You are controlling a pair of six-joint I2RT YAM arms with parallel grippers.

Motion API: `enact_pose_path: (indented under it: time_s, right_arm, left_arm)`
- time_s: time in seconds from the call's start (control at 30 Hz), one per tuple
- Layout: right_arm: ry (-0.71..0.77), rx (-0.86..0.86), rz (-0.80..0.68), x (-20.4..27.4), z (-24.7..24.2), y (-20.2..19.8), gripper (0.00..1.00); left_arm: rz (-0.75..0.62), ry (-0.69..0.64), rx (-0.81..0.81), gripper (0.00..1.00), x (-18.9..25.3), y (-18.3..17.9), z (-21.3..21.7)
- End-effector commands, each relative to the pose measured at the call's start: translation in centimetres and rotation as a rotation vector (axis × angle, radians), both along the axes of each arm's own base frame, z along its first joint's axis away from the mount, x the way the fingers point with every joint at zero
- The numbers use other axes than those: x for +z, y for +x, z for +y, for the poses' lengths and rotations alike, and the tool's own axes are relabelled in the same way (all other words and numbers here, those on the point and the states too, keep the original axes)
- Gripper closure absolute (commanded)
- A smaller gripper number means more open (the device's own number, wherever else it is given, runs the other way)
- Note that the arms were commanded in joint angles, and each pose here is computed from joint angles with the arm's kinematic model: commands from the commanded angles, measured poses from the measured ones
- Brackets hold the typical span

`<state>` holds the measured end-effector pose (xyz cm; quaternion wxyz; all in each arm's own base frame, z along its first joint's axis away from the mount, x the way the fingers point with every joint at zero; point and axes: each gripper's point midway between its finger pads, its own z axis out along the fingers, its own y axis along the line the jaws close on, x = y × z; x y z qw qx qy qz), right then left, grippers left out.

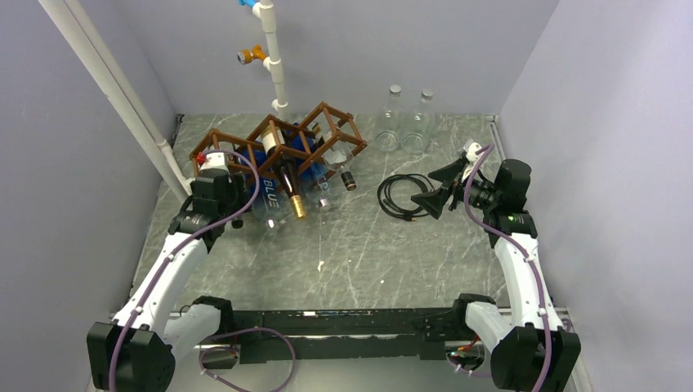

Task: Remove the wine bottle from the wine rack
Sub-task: Pick up the wine bottle from the wine rack.

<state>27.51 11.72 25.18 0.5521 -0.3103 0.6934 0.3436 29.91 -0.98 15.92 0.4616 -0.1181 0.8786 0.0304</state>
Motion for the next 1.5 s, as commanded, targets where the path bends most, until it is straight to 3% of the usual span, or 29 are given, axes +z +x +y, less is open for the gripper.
enact_pose_path:
  time_s: [0.0, 1.1, 1.33, 1.47]
  right_arm:
    - [0.007, 0.031, -0.061, 1.0, 0.3, -0.3, 0.02]
    - [0.014, 0.038, -0.074, 1.3, 0.5, -0.6, 0.01]
    - [0.015, 0.037, -0.072, 1.3, 0.5, -0.6, 0.01]
    - [0.014, 0.034, -0.072, 1.3, 0.4, -0.6, 0.01]
  left_arm:
    - [-0.053, -0.014, 0.006, 0.24, 0.7, 1.0, 0.0]
    - [0.007, -0.052, 0.009, 0.38, -2.0, 1.3, -0.5]
    - [0.003, -0.051, 0.009, 0.46, -1.9, 1.2, -0.5]
    - [0.001, -0.056, 0.005, 0.57, -1.8, 1.1, -0.6]
